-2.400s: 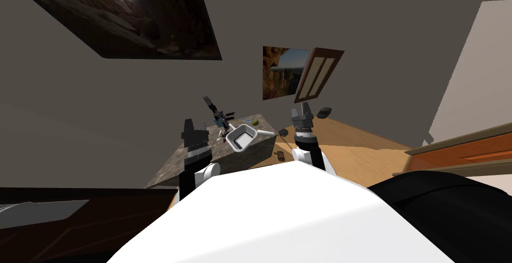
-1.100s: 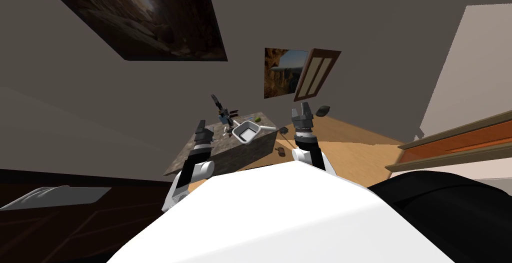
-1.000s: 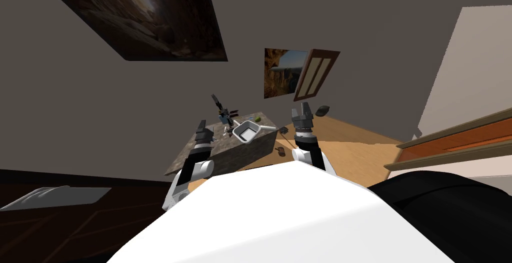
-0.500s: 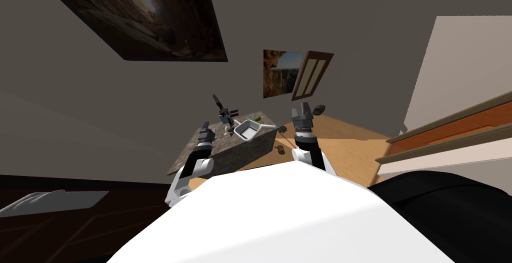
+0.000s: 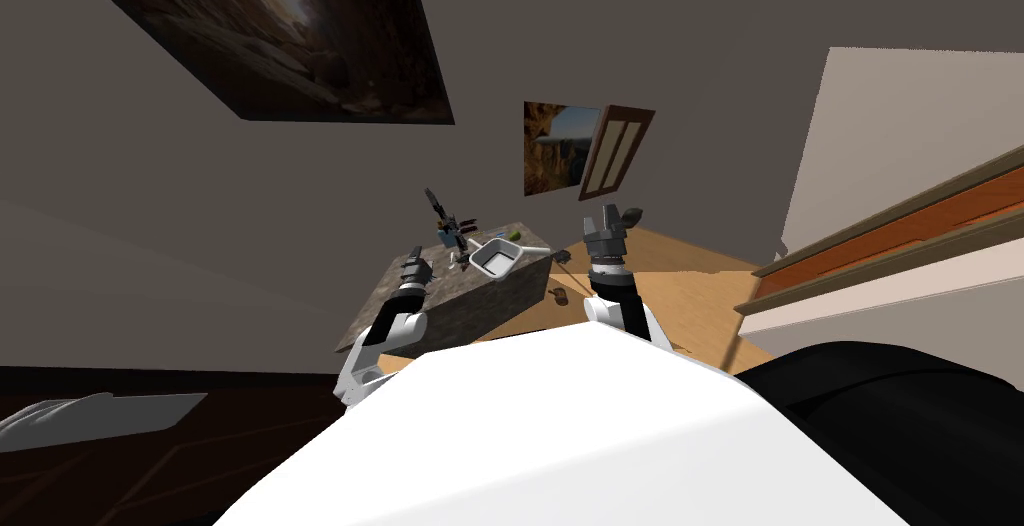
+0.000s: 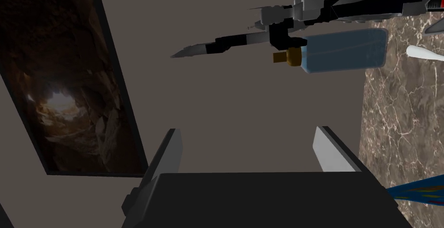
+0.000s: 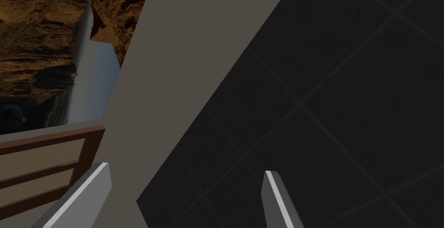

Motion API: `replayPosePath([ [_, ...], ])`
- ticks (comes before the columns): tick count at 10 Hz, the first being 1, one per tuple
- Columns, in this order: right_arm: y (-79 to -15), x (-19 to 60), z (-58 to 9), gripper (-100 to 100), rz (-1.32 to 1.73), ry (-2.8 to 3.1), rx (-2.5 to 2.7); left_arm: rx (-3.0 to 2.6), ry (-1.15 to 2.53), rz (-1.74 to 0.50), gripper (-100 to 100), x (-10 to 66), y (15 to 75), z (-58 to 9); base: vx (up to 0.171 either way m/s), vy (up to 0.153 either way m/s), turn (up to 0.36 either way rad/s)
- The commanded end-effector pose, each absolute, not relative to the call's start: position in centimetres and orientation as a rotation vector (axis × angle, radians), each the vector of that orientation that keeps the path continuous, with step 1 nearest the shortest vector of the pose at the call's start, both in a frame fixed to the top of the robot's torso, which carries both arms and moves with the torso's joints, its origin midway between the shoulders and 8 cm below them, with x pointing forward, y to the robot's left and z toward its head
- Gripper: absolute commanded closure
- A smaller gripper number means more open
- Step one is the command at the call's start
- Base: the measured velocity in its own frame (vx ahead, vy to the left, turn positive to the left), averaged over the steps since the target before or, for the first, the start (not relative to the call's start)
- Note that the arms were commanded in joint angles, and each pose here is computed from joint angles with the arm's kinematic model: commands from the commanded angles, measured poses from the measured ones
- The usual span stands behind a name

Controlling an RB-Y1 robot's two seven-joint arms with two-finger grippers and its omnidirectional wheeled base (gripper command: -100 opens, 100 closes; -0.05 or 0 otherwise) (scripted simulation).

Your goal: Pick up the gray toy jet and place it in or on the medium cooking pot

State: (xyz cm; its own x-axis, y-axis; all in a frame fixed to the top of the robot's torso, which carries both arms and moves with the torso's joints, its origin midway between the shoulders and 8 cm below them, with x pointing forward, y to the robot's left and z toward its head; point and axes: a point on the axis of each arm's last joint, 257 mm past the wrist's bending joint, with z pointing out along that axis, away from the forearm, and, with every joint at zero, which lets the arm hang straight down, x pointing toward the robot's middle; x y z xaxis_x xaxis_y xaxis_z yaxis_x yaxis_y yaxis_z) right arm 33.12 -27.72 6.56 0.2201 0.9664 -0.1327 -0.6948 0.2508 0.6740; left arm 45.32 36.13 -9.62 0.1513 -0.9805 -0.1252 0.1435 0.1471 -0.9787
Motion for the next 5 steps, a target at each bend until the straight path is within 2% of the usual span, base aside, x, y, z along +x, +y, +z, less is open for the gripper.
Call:
replayPosePath([
  [1, -27.7, 33.1, 6.6, 0, 1.229, 0.604, 0.540, -1.112, 1.084, -1.062, -100, 46.2, 36.7, -11.1, -0.032, 0.049, -0.098],
  [5, -27.7, 33.1, 6.6, 0, 1.229, 0.604, 0.540, -1.219, 1.146, -1.023, -100, 47.4, 37.7, -14.2, -0.033, 0.069, -0.114],
])
